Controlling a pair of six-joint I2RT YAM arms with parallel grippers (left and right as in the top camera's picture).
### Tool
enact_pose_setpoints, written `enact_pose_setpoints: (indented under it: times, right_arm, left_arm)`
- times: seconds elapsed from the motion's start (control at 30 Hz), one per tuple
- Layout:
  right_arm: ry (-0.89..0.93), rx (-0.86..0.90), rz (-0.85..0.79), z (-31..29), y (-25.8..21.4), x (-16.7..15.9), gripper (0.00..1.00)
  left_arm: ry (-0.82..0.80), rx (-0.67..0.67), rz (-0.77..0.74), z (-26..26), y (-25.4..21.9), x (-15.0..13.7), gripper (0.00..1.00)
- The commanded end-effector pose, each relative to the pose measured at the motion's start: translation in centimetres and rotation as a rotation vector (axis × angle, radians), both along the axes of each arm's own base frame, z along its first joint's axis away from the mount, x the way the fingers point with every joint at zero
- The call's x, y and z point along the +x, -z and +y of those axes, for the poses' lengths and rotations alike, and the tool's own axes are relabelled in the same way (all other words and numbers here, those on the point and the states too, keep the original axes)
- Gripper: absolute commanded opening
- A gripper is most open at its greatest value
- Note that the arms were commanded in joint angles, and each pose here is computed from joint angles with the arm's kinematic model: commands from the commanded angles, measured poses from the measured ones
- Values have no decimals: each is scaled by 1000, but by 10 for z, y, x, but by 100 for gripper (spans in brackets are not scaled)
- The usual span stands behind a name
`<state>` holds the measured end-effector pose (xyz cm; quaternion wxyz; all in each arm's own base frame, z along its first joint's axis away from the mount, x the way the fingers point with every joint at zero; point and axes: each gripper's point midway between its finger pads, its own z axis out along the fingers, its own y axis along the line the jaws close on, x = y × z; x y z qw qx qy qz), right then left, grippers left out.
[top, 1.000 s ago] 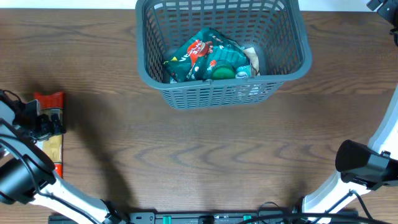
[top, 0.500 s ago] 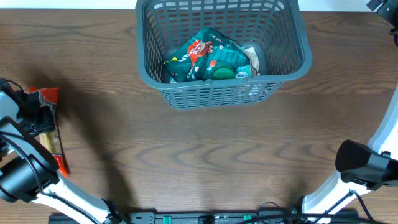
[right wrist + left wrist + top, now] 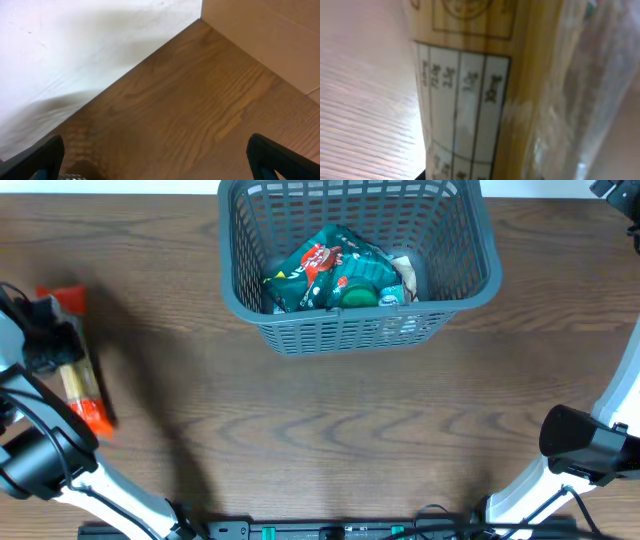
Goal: Pack container
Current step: 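Grasp the orange-beige snack pack with the left gripper, then lift the snack pack with the left gripper and drop it into the basket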
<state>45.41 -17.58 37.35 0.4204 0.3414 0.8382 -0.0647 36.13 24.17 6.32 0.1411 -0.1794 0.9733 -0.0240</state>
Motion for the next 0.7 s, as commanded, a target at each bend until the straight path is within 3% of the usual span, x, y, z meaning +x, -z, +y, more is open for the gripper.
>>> enact_pose_setpoints:
  times: [0.0, 0.3, 0.5, 0.67]
  right_arm:
    - [11, 3, -13, 0, -5, -3, 99]
    - [11, 3, -13, 0, -5, -3, 99]
    - [11, 2, -13, 0, -5, -3, 99]
    - [11, 2, -13, 0, -5, -3, 99]
  left_arm:
    - [12, 64, -269, -3, -103, 32, 6]
    - [192, 215, -639, -67, -259, 57, 6]
    - [373, 291, -881, -146, -352, 69, 6]
    - [527, 284, -1039, -218, -403, 78, 6]
